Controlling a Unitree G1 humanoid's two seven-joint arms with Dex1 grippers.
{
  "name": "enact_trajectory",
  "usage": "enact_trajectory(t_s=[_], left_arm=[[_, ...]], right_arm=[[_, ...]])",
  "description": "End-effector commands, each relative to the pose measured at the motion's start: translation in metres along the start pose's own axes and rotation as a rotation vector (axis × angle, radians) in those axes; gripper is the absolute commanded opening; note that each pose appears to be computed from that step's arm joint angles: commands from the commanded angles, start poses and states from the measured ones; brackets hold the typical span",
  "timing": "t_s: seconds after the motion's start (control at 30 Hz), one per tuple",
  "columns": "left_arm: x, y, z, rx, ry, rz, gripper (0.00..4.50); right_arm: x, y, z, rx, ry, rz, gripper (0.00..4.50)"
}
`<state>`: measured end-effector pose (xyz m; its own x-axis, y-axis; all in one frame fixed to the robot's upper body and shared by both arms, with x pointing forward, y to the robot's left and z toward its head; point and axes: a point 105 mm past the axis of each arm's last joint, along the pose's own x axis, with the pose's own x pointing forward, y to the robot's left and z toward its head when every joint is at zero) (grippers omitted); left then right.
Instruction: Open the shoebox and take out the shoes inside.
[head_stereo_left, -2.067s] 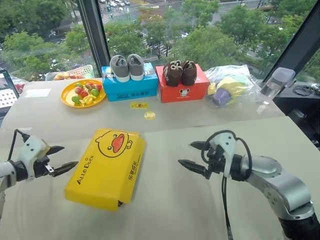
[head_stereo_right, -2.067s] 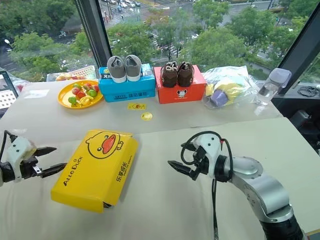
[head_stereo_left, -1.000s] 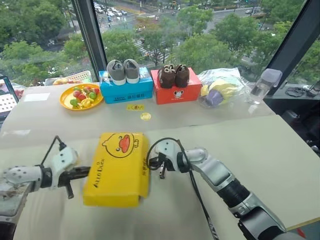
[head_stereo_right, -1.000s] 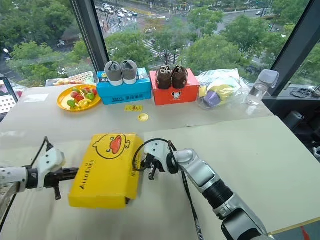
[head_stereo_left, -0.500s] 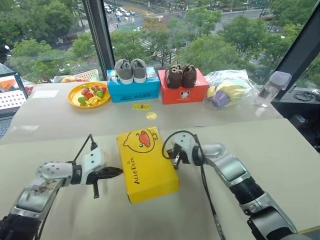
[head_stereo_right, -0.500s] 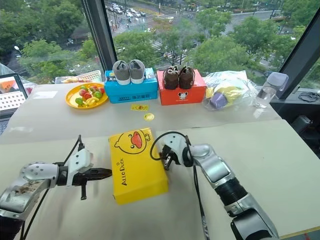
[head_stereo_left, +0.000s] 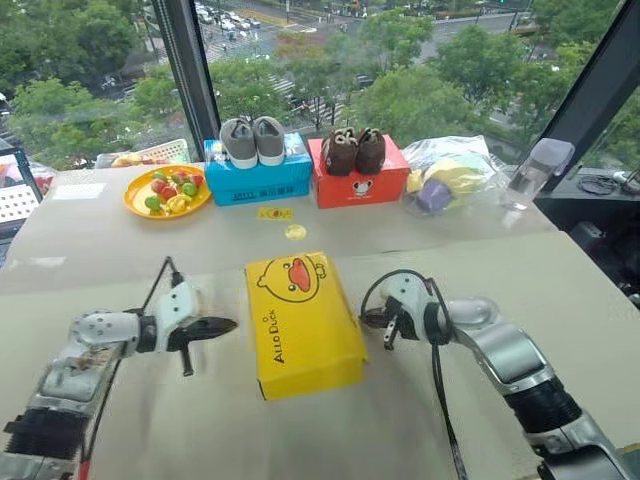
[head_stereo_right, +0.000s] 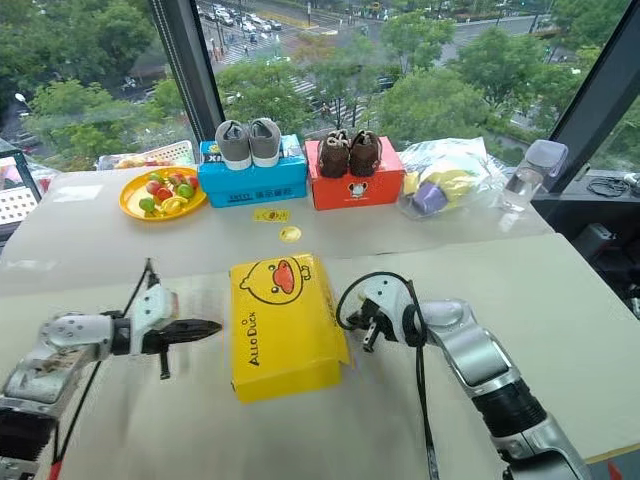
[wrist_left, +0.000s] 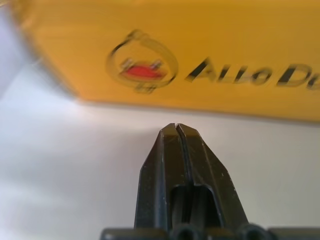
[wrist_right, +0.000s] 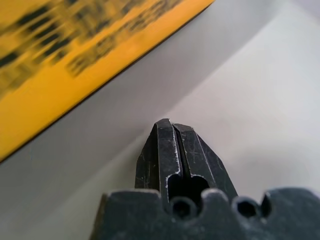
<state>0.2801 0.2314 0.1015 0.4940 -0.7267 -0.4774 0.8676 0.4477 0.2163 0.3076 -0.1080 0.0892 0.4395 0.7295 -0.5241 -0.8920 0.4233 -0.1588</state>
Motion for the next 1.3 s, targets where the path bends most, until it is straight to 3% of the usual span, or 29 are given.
enact_trajectory(t_s=[0.03, 0.23, 0.4, 0.5, 0.63, 0.93, 1.13, 1.3], left_arm=[[-0.047, 0.0, 0.012, -0.134, -0.044, -0.02, 0.01], [-0.092, -0.047, 0.002, -0.354, -0.075, -0.107, 0.01], [-0.101, -0.086, 0.001, -0.412, -0.103, -0.089, 0.01], [-0.1, -0.095, 0.002, -0.418, -0.139, -0.037, 0.01], [-0.086, -0.102, 0.008, -0.325, -0.209, 0.121, 0.01], [-0.073, -0.132, 0.007, -0.247, -0.21, 0.138, 0.01], [-0.067, -0.134, 0.015, -0.167, -0.267, 0.236, 0.01], [-0.061, -0.137, 0.016, -0.152, -0.278, 0.232, 0.01]], right_arm=[[-0.007, 0.005, 0.014, -0.018, -0.084, 0.07, 0.01], [-0.006, -0.003, 0.029, 0.007, -0.154, 0.136, 0.01], [-0.006, -0.014, 0.042, 0.025, -0.208, 0.155, 0.01], [-0.006, -0.014, 0.046, 0.018, -0.217, 0.17, 0.01], [-0.005, -0.011, 0.053, 0.023, -0.235, 0.216, 0.01], [-0.005, -0.019, 0.045, 0.029, -0.206, 0.22, 0.01], [-0.014, -0.034, 0.025, 0.068, -0.155, 0.193, 0.01], [-0.005, -0.006, 0.014, 0.037, -0.11, 0.337, 0.01]])
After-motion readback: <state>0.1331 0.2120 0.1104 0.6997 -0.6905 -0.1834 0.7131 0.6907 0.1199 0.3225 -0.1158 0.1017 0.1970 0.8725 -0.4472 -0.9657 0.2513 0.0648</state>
